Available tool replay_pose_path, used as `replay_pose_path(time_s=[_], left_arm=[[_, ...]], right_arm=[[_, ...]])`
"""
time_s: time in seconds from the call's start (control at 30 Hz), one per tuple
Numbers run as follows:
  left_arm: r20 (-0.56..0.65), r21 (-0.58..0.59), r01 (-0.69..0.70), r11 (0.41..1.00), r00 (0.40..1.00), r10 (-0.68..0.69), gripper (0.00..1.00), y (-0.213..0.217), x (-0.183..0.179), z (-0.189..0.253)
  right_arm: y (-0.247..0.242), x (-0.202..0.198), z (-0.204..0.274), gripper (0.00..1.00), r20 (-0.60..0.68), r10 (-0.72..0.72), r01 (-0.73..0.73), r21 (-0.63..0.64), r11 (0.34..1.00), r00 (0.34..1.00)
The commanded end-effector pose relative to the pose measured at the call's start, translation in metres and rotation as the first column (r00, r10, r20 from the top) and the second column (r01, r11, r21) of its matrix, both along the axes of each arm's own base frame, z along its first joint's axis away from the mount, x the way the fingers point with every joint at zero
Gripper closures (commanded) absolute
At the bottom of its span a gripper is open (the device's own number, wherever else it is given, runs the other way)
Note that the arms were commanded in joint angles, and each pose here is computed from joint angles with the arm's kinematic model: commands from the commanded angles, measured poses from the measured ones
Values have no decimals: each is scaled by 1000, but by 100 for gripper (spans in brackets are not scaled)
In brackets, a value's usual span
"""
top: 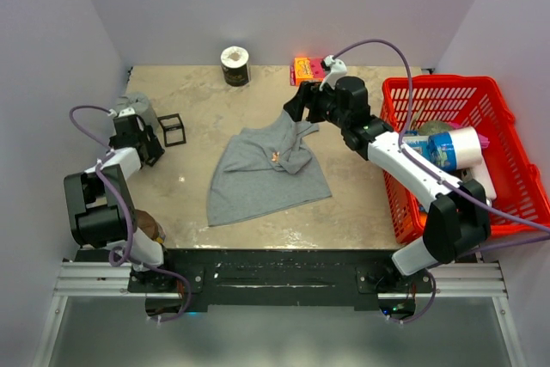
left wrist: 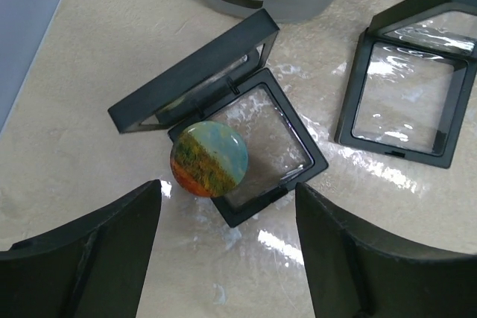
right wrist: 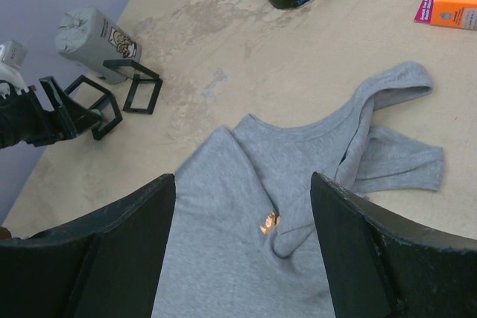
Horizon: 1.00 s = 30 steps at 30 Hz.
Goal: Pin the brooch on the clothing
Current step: Pick up the brooch from the brooch box.
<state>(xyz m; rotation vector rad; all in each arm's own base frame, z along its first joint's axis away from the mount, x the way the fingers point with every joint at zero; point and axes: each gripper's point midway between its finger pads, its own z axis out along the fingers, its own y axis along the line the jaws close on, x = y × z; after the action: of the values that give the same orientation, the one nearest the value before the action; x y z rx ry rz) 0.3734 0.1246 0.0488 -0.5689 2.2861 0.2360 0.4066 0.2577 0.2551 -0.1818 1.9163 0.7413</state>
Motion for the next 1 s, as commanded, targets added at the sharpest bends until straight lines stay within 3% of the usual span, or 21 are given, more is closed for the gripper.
replay_pose_path(time_s=[0.0,0.1,0.77,0.97], left_arm=[[50,42,-30,999,998,28,27,15,21,16],[43,44,-29,999,999,27,33,17,24,12],[-9,-37,-20,999,1000,20,37,27,25,-22],[-10,-37,-14,999,1000,13,59,27,25,-23]], right_arm=[[2,-7,16,24,36,25,-27,36,999,999],[2,-8,15,24,33,28,-29,39,999,999],[3,-13,11,24,17,39,-40,56,998,999],[3,-11,8,24,12,35,-36,56,998,999]])
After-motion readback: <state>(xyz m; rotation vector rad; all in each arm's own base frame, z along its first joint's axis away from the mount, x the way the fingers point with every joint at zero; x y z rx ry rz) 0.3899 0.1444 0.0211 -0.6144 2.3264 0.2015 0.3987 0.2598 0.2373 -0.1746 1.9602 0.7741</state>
